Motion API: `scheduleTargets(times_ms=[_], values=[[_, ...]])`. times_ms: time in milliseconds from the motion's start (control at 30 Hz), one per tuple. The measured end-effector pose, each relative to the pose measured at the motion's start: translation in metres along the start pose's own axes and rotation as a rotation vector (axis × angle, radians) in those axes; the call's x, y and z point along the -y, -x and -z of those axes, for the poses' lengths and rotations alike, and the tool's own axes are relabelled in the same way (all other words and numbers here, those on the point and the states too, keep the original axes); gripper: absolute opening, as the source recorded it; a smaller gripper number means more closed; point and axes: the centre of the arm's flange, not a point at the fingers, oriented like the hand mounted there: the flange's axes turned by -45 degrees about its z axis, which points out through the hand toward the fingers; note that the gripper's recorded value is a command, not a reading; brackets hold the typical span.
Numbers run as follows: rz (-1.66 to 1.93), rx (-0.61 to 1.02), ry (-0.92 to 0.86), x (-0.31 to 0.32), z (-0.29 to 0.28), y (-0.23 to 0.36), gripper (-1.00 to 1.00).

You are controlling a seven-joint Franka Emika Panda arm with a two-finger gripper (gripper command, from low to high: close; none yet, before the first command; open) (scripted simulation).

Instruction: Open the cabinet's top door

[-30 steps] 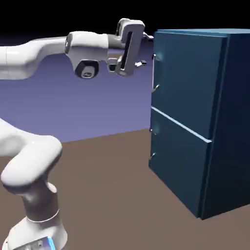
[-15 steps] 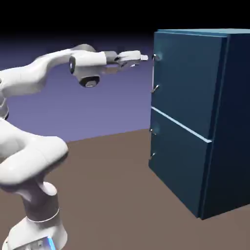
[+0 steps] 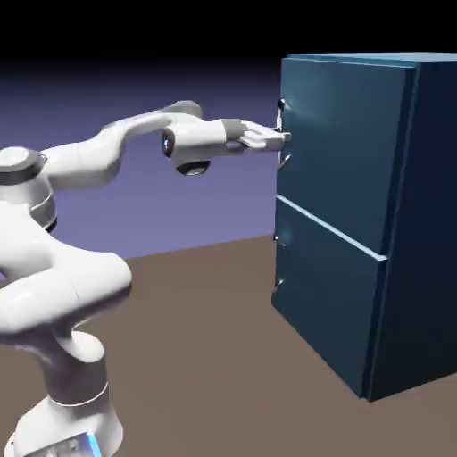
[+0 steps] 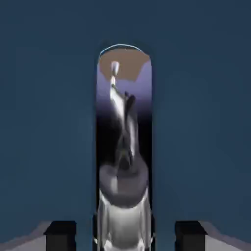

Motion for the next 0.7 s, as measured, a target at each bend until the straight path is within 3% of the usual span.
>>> scheduleTargets(times_ms=[700], values=[[0.0, -0.001, 0.542, 0.127, 0.165, 0.0, -1.0]])
